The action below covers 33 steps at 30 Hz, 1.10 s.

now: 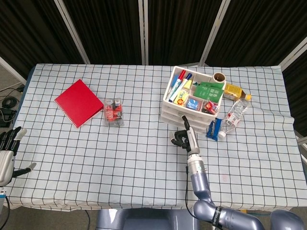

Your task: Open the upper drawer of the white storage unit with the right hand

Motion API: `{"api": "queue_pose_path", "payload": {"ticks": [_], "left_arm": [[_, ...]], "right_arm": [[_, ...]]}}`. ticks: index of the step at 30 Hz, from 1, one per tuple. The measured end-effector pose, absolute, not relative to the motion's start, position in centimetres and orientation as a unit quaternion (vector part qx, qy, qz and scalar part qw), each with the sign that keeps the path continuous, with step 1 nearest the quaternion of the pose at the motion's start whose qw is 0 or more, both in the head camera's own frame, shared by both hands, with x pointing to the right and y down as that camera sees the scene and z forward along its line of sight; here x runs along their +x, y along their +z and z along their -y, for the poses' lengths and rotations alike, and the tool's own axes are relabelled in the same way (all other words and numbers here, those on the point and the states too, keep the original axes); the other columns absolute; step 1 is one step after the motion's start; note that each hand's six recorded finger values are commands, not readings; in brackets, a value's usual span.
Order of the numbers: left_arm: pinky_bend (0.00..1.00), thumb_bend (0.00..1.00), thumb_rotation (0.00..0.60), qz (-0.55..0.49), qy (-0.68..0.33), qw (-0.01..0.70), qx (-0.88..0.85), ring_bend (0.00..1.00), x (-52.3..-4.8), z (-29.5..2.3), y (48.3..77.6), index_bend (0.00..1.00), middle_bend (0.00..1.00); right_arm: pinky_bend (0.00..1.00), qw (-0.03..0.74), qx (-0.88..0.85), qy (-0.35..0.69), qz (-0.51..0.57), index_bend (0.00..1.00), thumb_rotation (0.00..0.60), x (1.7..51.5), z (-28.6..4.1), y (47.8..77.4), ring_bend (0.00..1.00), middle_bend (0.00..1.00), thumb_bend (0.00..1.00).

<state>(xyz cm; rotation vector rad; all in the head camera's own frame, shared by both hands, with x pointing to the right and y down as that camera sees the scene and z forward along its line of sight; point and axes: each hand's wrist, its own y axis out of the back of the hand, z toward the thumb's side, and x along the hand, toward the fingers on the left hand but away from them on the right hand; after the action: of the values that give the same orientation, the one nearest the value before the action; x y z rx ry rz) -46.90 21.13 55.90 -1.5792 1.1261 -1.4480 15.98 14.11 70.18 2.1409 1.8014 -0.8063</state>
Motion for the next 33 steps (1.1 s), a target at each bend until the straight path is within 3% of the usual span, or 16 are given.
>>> {"api": "queue_pose_path", "payload": {"ticks": [14, 33], "left_arm": [[0.00, 0.06, 0.600, -0.436, -0.560, 0.350, -0.612, 0.00, -47.0, -21.1, 55.9, 0.00, 0.00], [0.00, 0.06, 0.600, -0.436, -0.564, 0.346, -0.609, 0.00, -47.2, -21.1, 56.0, 0.00, 0.00]], "right_arm": [[0.77, 0.137, 0.738, -0.269, -0.604, 0.20, 0.600, 15.0, -14.5, 70.1, 0.93, 0.96, 0.38], [0.76, 0.163, 0.759, -0.251, -0.578, 0.20, 0.600, 14.6, -16.6, 68.8, 0.92, 0.95, 0.38]]}}
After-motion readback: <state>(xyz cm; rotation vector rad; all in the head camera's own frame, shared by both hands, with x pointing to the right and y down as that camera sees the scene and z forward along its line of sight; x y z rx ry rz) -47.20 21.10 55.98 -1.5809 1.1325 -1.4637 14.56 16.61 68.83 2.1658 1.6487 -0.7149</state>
